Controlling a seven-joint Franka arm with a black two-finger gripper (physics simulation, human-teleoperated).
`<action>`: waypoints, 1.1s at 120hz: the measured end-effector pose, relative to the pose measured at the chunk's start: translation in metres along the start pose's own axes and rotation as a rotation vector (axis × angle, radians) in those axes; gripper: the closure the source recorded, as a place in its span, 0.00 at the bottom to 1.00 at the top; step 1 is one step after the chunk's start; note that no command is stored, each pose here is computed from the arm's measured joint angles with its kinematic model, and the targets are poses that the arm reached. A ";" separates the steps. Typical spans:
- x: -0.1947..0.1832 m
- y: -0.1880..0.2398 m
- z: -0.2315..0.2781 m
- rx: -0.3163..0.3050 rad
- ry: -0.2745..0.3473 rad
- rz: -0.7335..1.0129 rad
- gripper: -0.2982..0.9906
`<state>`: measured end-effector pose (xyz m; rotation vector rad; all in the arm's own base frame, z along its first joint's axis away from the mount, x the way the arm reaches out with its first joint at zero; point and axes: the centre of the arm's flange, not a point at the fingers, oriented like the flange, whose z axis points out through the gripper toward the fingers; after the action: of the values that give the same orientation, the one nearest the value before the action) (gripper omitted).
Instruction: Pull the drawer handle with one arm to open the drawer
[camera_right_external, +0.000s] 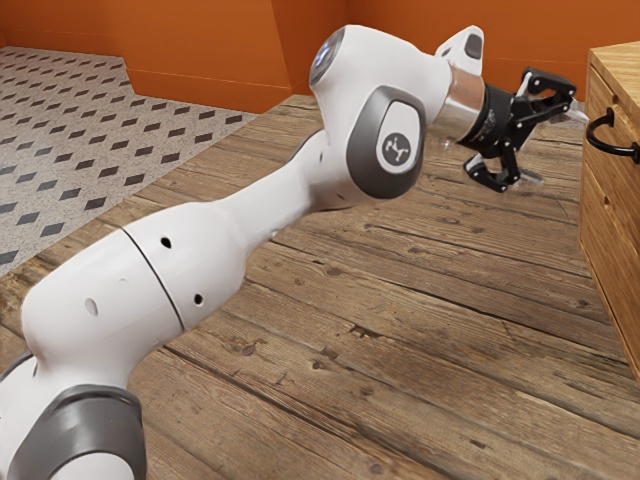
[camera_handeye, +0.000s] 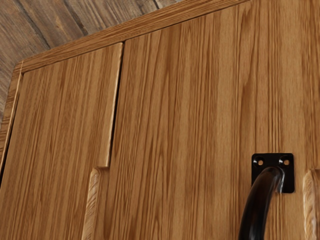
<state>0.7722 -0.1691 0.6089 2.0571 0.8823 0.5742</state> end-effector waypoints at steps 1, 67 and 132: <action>0.000 0.000 0.001 -0.001 0.001 -0.001 0.23; -0.001 -0.011 0.030 -0.046 0.034 -0.031 0.23; -0.010 -0.014 0.020 0.002 0.029 -0.033 0.23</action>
<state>0.7732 -0.1804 0.5848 2.0367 0.9330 0.5867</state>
